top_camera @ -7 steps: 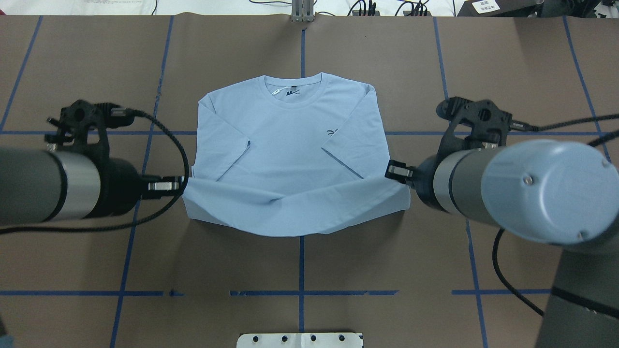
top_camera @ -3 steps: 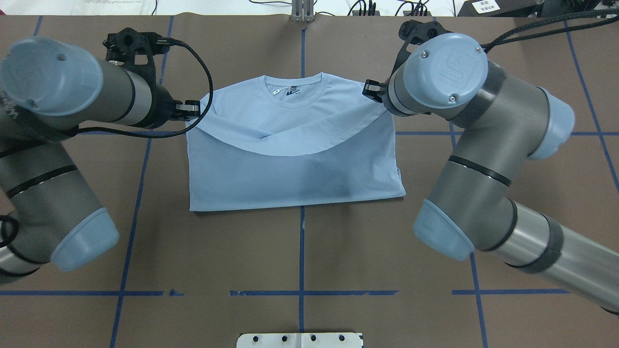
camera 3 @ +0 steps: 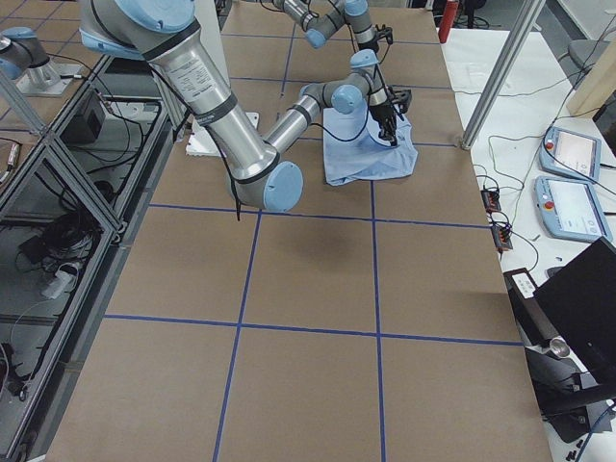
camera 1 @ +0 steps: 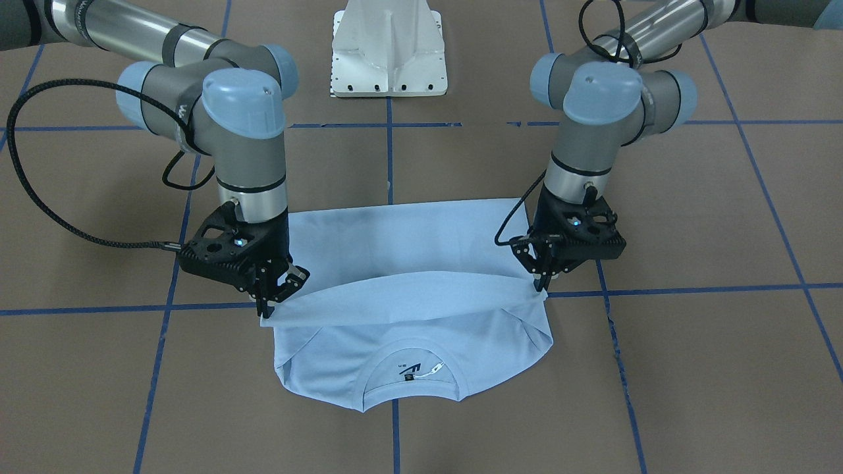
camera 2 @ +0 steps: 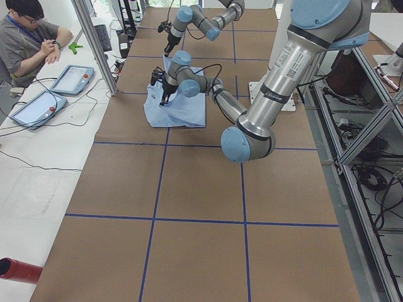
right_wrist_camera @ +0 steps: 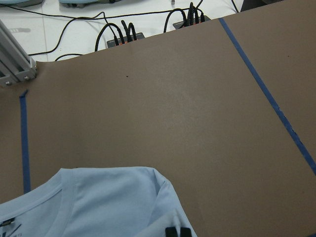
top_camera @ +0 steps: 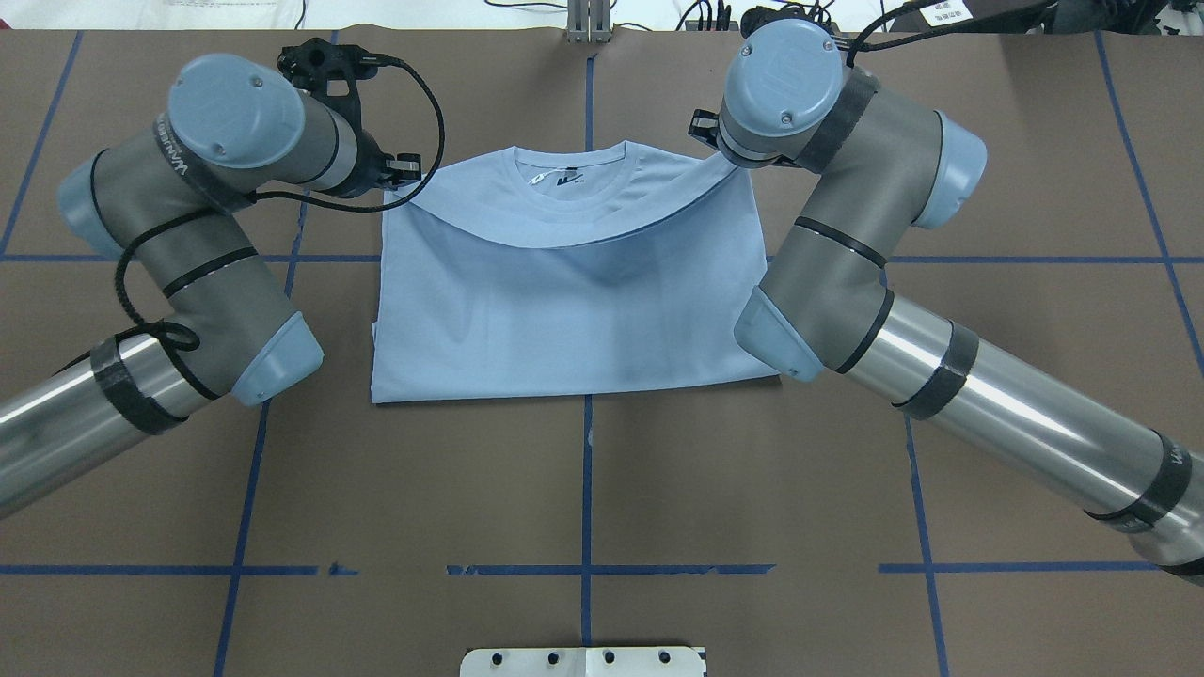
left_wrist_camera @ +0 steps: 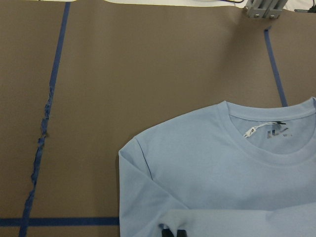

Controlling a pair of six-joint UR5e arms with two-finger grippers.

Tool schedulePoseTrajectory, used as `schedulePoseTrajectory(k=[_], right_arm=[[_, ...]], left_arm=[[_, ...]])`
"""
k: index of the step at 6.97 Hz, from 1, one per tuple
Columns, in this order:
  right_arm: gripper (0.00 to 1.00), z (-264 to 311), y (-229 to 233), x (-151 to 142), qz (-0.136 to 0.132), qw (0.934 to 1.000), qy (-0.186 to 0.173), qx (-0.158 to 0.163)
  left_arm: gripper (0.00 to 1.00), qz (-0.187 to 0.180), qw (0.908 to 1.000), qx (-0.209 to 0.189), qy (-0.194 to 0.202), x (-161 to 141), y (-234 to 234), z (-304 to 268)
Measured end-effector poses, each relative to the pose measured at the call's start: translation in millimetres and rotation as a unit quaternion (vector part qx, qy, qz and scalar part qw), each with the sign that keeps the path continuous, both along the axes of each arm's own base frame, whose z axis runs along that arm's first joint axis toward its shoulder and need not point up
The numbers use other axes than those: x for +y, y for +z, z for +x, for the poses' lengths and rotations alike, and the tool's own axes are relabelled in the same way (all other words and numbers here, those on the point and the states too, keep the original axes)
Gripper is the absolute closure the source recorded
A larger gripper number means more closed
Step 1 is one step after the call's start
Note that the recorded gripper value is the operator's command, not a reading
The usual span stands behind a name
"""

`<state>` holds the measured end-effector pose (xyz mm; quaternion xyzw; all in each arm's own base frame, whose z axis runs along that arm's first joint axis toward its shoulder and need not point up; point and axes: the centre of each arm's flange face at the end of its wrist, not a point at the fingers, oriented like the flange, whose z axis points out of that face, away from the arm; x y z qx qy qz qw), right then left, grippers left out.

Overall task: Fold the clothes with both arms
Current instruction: 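Lay the hem along the collar edge and open both grippers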

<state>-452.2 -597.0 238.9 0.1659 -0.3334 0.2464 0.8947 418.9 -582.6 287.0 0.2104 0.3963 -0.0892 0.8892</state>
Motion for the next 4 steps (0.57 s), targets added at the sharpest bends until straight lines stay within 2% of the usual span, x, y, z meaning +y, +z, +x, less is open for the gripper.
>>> schedulePoseTrajectory(k=[2,4], right_arm=[[1.00,-19,37,-20,-0.007,0.9999,-0.001,0.011],[1.00,-26,57,-26,-0.016,0.9996,-0.003,0.023]], left_arm=[[1.00,0.003,0.9997,-0.023,-0.007,-34,39,19],[1.00,0.008,0.9992,-0.040,-0.005,-49,62,31]])
